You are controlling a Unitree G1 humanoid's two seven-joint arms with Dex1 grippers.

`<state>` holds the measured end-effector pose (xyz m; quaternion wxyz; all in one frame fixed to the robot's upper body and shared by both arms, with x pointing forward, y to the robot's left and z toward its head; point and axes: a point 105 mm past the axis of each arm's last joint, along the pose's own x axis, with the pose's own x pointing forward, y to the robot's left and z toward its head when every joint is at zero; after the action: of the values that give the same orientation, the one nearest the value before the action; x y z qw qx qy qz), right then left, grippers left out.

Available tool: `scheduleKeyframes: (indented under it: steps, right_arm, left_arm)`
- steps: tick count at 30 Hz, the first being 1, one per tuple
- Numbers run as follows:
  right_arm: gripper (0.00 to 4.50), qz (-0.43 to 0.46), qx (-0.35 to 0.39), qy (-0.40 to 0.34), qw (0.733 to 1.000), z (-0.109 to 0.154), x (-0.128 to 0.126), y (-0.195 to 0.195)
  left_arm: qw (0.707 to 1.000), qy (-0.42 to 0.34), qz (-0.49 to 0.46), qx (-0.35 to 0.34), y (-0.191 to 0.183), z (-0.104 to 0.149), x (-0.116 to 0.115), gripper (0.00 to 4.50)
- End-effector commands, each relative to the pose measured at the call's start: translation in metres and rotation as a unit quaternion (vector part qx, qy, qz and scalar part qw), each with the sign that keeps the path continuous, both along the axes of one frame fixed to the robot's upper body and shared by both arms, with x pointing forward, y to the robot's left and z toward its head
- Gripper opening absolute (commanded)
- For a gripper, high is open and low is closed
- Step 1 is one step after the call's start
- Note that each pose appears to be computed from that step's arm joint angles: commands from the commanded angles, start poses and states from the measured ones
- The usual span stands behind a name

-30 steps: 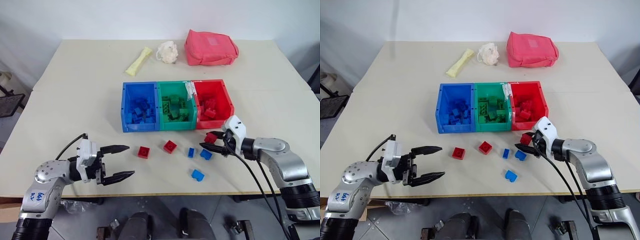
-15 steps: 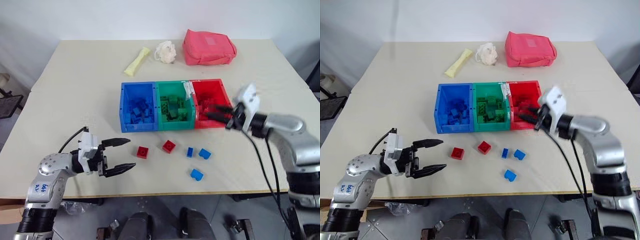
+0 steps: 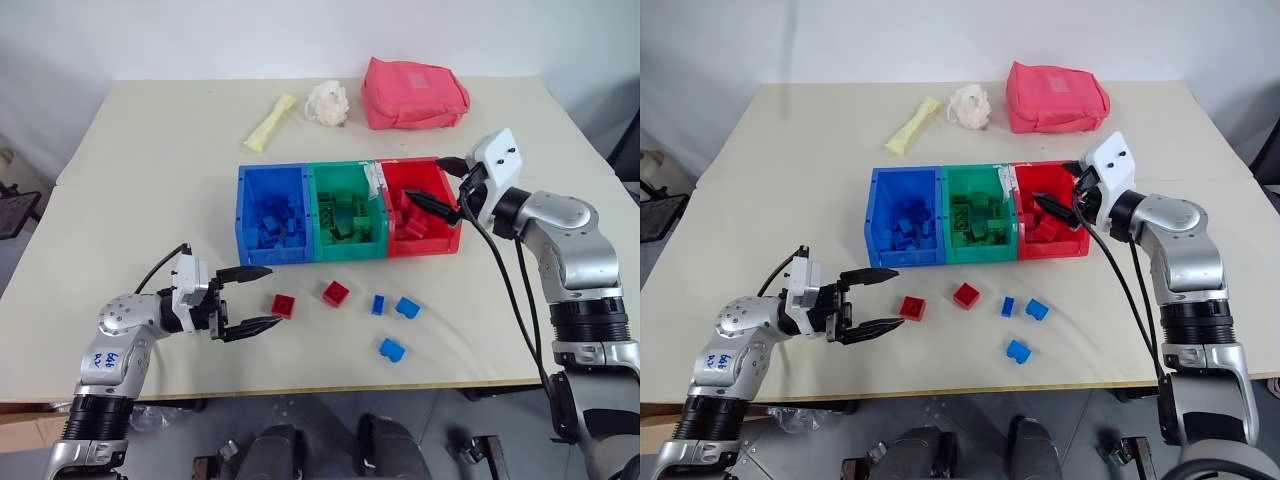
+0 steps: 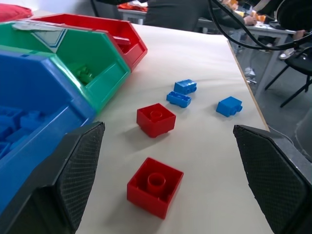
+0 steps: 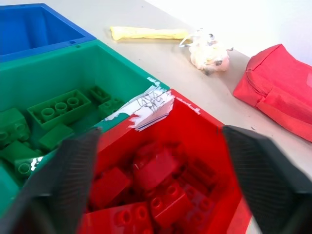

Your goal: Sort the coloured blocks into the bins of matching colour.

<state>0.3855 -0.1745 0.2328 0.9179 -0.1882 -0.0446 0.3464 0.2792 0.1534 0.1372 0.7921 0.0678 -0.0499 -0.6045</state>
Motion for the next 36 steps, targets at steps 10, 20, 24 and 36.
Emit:
scheduleKeyframes:
  steps: [10,20,24,36]
  right_arm:
    - [4.48,0.129,-0.134,0.121,0.975,-0.052,-0.094,-0.019]
    - [4.48,0.114,-0.177,0.191,0.959,-0.070,-0.144,-0.055]
    - [4.48,0.138,-0.180,0.208,0.951,-0.078,-0.151,-0.038]
    - [4.48,0.199,-0.174,0.241,0.934,-0.103,-0.164,0.017]
  left_arm:
    - [1.000,-0.015,-0.019,0.009,0.009,0.001,0.005,4.50]
    - [0.999,-0.010,-0.029,0.019,0.016,-0.003,0.000,4.50]
    - [0.999,-0.007,-0.036,0.019,0.015,-0.003,-0.005,4.50]
    - [0.999,0.012,-0.046,0.010,0.003,-0.002,-0.037,4.50]
